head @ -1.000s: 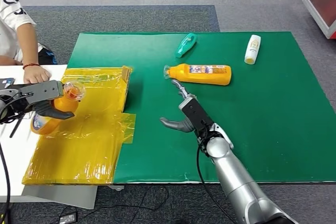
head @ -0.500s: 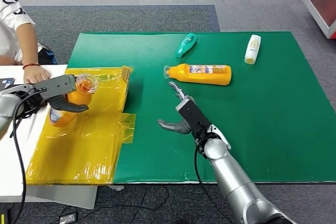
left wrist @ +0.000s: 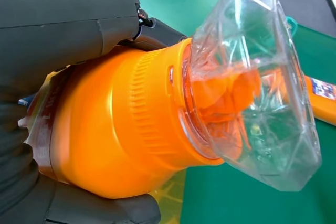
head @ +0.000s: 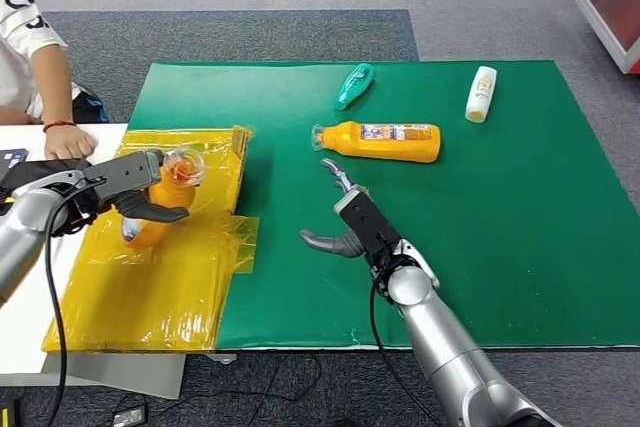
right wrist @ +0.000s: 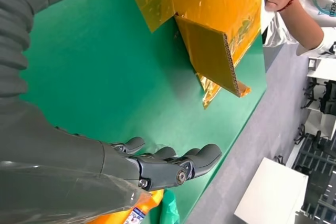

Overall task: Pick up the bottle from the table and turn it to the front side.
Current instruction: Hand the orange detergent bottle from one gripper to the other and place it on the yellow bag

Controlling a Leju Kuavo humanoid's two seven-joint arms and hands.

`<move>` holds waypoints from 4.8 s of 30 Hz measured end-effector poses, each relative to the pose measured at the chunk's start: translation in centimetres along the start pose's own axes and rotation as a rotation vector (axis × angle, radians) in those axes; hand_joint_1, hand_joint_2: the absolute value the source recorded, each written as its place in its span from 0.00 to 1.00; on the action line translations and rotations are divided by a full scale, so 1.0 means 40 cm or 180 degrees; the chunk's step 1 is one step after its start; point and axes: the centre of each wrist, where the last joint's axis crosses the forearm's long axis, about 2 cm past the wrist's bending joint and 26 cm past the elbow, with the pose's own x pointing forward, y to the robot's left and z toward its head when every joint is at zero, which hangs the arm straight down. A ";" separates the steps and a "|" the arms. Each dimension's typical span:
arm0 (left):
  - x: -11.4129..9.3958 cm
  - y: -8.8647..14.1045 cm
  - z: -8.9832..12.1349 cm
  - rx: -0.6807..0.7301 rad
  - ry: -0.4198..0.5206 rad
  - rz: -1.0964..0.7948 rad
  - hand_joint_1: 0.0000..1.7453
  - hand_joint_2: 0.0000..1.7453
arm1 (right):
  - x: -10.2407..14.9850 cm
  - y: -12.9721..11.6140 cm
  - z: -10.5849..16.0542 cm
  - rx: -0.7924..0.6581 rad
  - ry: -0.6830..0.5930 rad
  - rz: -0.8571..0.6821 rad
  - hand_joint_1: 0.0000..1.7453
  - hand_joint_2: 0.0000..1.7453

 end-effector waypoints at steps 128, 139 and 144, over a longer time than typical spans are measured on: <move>-0.058 0.018 -0.015 -0.0051 0.0253 0.0210 1.00 1.00 | 0.035 0.072 -0.038 0.0298 -0.0140 -0.0009 0.00 1.00; -0.058 0.048 -0.008 -0.0209 0.0605 0.0037 1.00 1.00 | 0.040 0.076 -0.042 0.0352 -0.0166 0.0003 0.00 1.00; -0.062 0.056 -0.010 -0.0288 0.0818 -0.0077 1.00 1.00 | 0.041 0.079 -0.043 0.0357 -0.0177 -0.0003 0.00 1.00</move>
